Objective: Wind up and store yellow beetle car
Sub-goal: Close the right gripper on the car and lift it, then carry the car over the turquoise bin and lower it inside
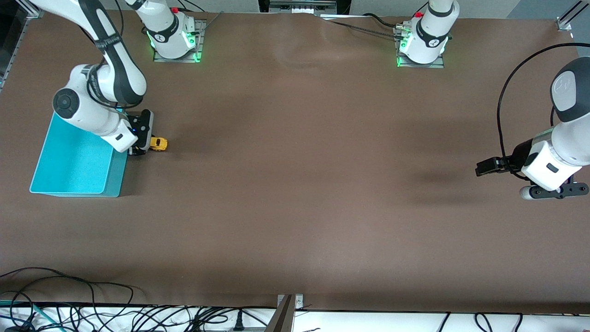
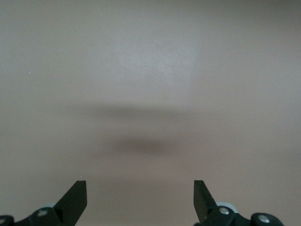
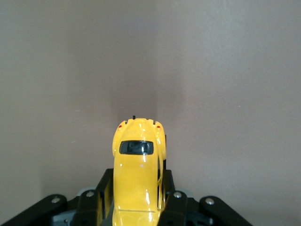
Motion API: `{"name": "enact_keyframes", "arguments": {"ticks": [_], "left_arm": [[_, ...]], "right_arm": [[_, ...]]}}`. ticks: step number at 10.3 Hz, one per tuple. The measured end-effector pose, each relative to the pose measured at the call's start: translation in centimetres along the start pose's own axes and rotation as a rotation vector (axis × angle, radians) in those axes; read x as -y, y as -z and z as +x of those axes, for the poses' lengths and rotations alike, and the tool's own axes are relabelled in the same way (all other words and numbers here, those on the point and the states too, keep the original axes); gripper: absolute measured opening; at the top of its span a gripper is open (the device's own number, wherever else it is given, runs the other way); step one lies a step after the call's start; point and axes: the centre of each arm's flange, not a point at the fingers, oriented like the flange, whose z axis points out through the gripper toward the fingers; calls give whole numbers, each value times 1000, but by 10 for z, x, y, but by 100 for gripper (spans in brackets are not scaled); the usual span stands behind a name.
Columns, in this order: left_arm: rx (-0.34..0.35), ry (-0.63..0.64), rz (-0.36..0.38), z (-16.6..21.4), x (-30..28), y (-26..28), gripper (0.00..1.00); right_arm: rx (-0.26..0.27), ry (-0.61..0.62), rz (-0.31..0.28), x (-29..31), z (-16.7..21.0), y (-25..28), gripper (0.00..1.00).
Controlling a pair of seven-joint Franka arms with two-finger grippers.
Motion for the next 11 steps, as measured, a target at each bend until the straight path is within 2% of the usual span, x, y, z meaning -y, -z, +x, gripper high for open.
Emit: {"name": "enact_keyframes", "arguments": {"ticks": [2,4,6,9,11], "left_arm": [[6,0,0,1,0,-4,100],[7,0,0,1,0,-5,100],[7,1,0,1,0,-5,100],[7,1,-1,1,1,-4,100],[6,0,-1,1,0,-4,100]], "right_arm": [[8,39,36,10,4,48,45],[10,113,33,18,-7,80,45],[-2,224,25,24,-59,88,45],[36,368,44,34,-137,86,45],[48,469,48,30,-169,82,45]]}}
